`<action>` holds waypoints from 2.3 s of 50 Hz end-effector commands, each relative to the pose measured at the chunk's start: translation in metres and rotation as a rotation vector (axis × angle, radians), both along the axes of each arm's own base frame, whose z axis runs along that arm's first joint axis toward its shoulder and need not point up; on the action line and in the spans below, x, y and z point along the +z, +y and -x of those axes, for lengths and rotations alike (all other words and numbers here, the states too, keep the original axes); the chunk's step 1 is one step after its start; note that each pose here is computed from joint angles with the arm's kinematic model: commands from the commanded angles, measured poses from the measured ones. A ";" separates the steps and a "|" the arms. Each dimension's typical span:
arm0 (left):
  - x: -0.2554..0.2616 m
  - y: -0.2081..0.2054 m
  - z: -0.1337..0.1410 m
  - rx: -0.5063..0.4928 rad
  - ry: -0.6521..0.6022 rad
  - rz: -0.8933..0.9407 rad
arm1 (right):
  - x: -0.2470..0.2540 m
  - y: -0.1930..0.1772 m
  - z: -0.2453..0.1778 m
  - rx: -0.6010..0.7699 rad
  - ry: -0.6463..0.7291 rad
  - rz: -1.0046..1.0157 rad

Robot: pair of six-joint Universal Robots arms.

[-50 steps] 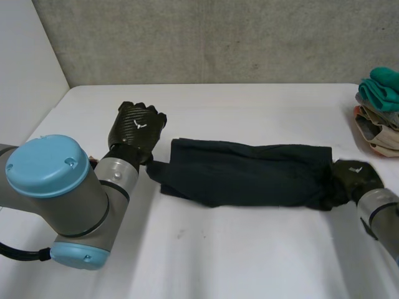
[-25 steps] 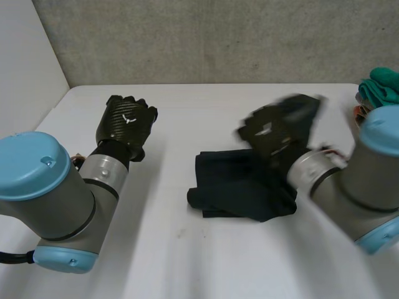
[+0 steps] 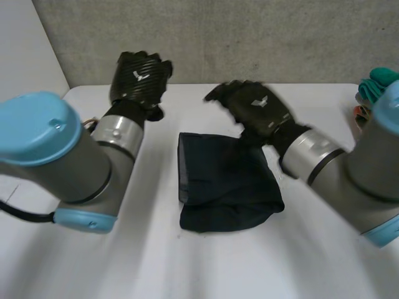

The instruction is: Fold the laundry.

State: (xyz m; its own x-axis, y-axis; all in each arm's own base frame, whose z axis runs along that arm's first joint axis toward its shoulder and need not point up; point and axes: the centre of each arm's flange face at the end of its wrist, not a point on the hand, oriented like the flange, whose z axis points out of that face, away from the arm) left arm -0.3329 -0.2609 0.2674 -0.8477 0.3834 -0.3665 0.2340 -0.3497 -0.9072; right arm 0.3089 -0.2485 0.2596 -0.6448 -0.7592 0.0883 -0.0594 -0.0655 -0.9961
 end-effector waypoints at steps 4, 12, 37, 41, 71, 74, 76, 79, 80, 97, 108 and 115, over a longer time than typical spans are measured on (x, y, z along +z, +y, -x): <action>-0.027 0.012 0.059 -0.135 -0.034 -0.128 | -0.008 -0.040 0.023 -0.153 0.037 -0.272; -0.067 0.015 0.077 -0.140 -0.136 -0.260 | -0.035 -0.079 0.018 -0.257 0.156 -0.374; -0.135 0.023 0.056 -0.028 -0.370 -0.487 | -0.112 -0.066 -0.005 -0.191 0.376 -0.384; -0.145 0.022 0.051 -0.023 -0.413 -0.495 | -0.119 -0.067 0.003 -0.218 0.415 -0.344; -0.066 0.030 0.036 -0.103 -0.261 -0.348 | -0.070 -0.035 0.022 -0.232 0.360 -0.223; -0.078 0.033 0.033 -0.100 -0.282 -0.382 | -0.080 -0.033 0.023 -0.227 0.375 -0.245; -0.091 0.033 0.033 -0.100 -0.303 -0.408 | -0.090 -0.034 0.022 -0.224 0.389 -0.267; -0.105 0.031 0.033 -0.095 -0.327 -0.431 | -0.101 -0.035 0.022 -0.223 0.408 -0.281; -0.113 0.031 0.034 -0.095 -0.340 -0.445 | -0.107 -0.036 0.022 -0.220 0.415 -0.288; -0.099 0.025 0.031 -0.085 -0.311 -0.422 | -0.100 -0.035 0.023 -0.225 0.405 -0.197; -0.010 0.042 0.020 -0.144 -0.168 -0.271 | -0.062 0.021 0.029 -0.186 0.350 -0.015; 0.007 0.052 0.019 -0.333 -0.138 -0.291 | -0.097 0.060 0.015 -0.086 0.350 0.015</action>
State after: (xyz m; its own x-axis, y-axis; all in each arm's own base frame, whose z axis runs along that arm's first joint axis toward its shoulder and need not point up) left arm -0.3533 -0.2169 0.2612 -0.6943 0.6258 -0.3553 0.3382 -0.1521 -0.9287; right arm 0.2835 -0.2216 0.1919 -0.6915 -0.6471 0.3211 -0.4060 -0.0195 -0.9137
